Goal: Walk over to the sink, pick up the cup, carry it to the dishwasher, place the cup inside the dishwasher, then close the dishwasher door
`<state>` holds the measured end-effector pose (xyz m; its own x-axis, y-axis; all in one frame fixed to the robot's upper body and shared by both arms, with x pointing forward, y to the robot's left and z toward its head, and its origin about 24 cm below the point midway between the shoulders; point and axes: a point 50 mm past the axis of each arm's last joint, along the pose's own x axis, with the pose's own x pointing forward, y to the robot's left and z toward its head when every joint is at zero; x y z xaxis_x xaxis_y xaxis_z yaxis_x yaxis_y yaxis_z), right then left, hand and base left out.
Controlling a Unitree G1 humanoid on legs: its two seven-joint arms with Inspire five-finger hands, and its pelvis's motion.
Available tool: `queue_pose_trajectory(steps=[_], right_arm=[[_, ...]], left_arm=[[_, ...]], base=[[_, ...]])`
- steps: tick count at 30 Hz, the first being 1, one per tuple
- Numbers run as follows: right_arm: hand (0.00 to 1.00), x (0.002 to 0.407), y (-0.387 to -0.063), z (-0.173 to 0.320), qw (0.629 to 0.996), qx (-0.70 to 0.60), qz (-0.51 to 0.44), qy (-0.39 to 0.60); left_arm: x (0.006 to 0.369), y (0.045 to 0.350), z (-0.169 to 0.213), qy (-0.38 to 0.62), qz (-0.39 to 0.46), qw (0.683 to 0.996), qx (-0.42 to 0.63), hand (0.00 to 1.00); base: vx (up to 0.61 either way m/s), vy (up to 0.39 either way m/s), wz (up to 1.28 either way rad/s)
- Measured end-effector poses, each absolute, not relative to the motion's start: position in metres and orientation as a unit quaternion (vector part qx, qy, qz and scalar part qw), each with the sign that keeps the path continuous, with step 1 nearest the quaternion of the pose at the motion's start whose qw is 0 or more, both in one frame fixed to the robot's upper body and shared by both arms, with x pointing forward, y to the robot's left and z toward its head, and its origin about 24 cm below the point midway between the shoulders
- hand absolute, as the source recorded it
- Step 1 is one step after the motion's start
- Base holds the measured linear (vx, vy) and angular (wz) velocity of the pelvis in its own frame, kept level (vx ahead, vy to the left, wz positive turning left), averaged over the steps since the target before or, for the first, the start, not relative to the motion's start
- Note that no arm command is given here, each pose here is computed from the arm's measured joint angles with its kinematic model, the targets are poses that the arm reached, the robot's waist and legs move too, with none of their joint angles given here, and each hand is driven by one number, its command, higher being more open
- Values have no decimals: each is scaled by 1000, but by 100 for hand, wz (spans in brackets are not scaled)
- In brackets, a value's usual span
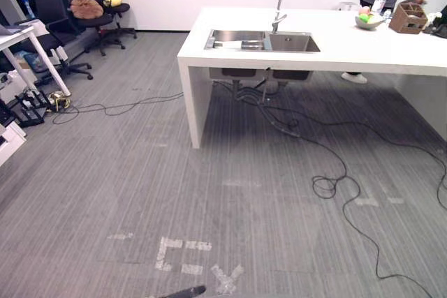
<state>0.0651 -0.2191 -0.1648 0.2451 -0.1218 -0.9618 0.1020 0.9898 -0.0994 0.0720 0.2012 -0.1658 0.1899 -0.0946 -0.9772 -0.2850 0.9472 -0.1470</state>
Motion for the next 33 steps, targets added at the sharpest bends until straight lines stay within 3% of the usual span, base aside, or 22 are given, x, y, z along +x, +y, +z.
queue_pose_trajectory(steps=[5,10,18,33], right_arm=[[100,91,-212,-162,807,-10,-50,588],[100,101,-204,-161,802,46,-41,594],[100,89,-199,-166,779,103,-56,616],[100,89,-199,-166,784,130,-77,603]], left_arm=[[78,201,-164,618,24,774,-135,100],[87,198,-163,607,3,787,-114,100],[85,200,-164,612,47,778,-134,100],[86,198,-165,590,133,779,-167,100]], base=[[21,-16,19],[-6,-19,7],[-48,-11,-2],[-29,-10,-2]])
